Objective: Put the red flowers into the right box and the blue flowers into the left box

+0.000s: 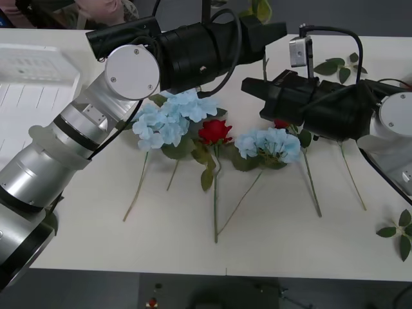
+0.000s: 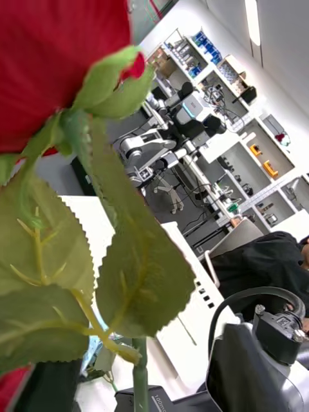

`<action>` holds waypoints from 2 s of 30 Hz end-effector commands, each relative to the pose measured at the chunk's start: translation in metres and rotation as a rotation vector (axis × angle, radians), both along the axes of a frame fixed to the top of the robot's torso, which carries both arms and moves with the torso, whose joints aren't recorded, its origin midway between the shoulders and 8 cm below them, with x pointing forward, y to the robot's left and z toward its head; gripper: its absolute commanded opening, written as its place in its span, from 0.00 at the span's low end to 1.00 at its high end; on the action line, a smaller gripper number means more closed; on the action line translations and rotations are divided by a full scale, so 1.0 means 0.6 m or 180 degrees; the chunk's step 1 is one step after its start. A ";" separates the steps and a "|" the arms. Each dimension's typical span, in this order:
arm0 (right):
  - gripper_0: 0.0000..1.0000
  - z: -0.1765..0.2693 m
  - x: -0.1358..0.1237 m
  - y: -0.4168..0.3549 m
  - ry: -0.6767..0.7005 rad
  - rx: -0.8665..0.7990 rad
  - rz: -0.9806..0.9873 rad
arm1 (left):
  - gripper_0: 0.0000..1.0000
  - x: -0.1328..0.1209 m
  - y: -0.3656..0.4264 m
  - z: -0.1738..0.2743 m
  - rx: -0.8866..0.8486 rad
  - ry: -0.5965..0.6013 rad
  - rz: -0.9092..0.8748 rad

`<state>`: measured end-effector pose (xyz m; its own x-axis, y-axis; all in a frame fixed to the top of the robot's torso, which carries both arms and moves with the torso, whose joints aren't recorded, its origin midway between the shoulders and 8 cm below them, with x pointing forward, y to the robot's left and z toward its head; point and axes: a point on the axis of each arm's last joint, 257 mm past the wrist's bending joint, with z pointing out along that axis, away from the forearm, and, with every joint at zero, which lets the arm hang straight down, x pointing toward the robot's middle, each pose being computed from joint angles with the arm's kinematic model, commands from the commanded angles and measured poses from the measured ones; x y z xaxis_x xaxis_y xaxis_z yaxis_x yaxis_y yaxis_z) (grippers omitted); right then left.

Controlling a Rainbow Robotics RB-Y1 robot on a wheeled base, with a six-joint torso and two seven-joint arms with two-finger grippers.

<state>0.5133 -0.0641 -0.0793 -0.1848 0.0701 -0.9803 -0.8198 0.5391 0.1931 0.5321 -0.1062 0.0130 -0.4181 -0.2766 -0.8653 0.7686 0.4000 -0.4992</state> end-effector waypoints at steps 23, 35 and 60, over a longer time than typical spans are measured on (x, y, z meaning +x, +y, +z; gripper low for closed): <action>0.00 -0.057 -0.001 -0.637 0.2316 -0.1304 -0.1755 | 1.00 -0.084 0.425 -0.158 0.1346 0.0793 0.0028; 0.00 -0.122 -0.022 -0.924 0.2285 -0.2118 -0.3079 | 1.00 -0.083 0.473 -0.431 0.2812 0.0573 -0.0075; 0.82 -0.259 -0.020 -0.963 0.2017 -0.2740 -0.3212 | 0.00 0.055 0.419 -0.506 0.3476 0.0440 0.0137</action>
<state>0.4738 -0.6784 -0.2464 -0.8483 -0.1111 -0.5177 0.0996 0.9268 -0.3621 0.5530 0.1475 -0.3125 -0.5319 0.6275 -0.5686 0.7308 0.6793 0.0661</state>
